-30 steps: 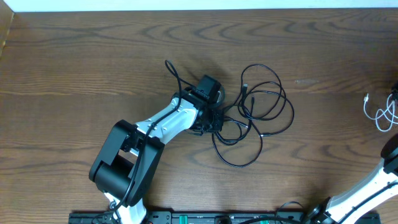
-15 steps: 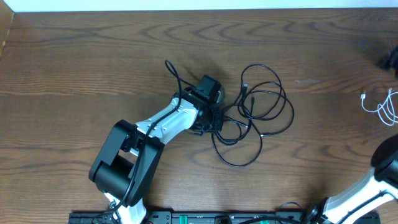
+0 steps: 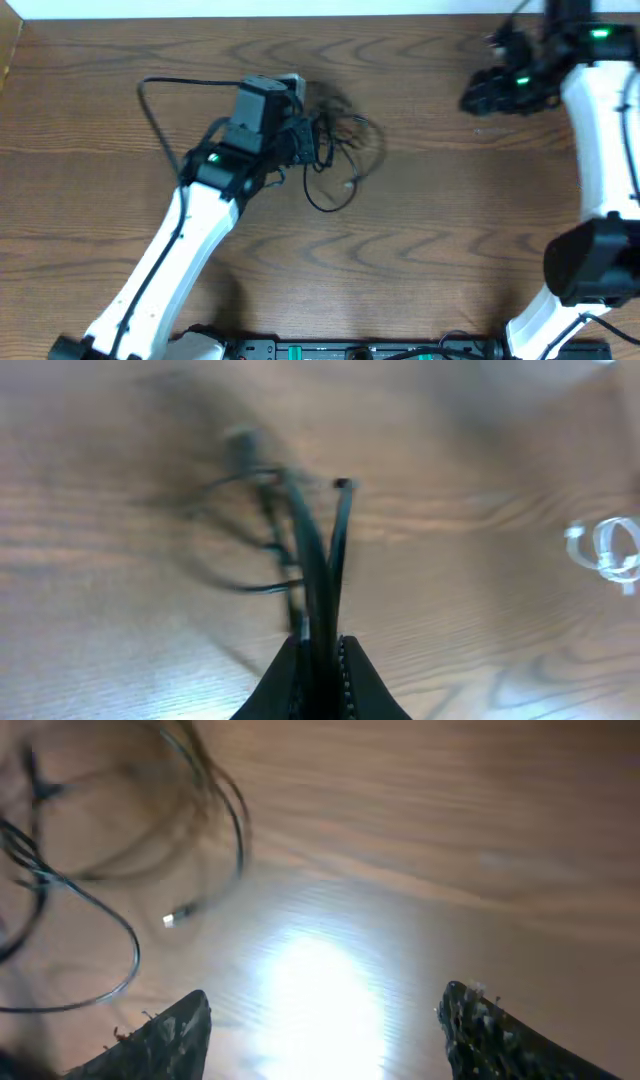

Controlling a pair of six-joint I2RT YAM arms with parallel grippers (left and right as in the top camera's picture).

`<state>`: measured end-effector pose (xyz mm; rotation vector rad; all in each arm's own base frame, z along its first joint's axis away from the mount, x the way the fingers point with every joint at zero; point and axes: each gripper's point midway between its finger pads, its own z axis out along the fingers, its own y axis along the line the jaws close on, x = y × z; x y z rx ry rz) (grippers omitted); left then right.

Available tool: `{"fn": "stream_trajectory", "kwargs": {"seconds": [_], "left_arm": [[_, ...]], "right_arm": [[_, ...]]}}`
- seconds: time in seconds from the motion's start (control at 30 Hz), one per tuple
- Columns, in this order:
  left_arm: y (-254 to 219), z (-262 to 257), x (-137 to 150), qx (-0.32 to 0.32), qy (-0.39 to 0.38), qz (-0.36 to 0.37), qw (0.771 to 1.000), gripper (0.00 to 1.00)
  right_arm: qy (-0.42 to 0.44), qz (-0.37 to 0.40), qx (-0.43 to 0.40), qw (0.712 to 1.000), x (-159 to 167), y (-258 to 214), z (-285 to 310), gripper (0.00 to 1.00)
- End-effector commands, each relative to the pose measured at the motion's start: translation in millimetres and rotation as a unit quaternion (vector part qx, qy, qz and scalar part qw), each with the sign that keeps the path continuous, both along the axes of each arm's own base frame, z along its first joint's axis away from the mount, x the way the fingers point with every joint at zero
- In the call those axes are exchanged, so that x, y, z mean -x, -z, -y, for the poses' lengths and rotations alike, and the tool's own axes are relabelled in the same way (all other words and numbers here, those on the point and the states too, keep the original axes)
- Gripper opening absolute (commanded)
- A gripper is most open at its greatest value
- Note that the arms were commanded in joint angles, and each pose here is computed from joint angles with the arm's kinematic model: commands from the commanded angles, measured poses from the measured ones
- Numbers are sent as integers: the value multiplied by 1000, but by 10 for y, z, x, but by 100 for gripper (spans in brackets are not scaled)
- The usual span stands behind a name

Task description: Untangle cables

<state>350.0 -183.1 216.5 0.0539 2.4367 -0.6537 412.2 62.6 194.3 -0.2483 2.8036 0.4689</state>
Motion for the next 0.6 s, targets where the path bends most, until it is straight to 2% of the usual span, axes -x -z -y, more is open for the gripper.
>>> {"fn": "stream_trajectory", "kwargs": {"seconds": [0.0, 0.13, 0.2, 0.37, 0.57], "left_arm": [[-6, 106, 72, 11, 22, -9, 1000, 8], [46, 262, 144, 26, 54, -24, 998, 7], [-19, 464, 206, 53, 109, -14, 993, 8], [-315, 708, 131, 90, 160, 59, 981, 7], [-572, 766, -49, 101, 158, 131, 973, 10]], "right_arm": [[-75, -12, -26, 997, 133, 168, -570, 71], [-103, -20, -63, 993, 223, 330, -984, 72], [-81, -28, -66, 994, 213, 425, -1031, 71], [14, -27, 7, 1000, 45, 526, -554, 70], [66, -39, 5, 997, -3, 538, -123, 70]]}}
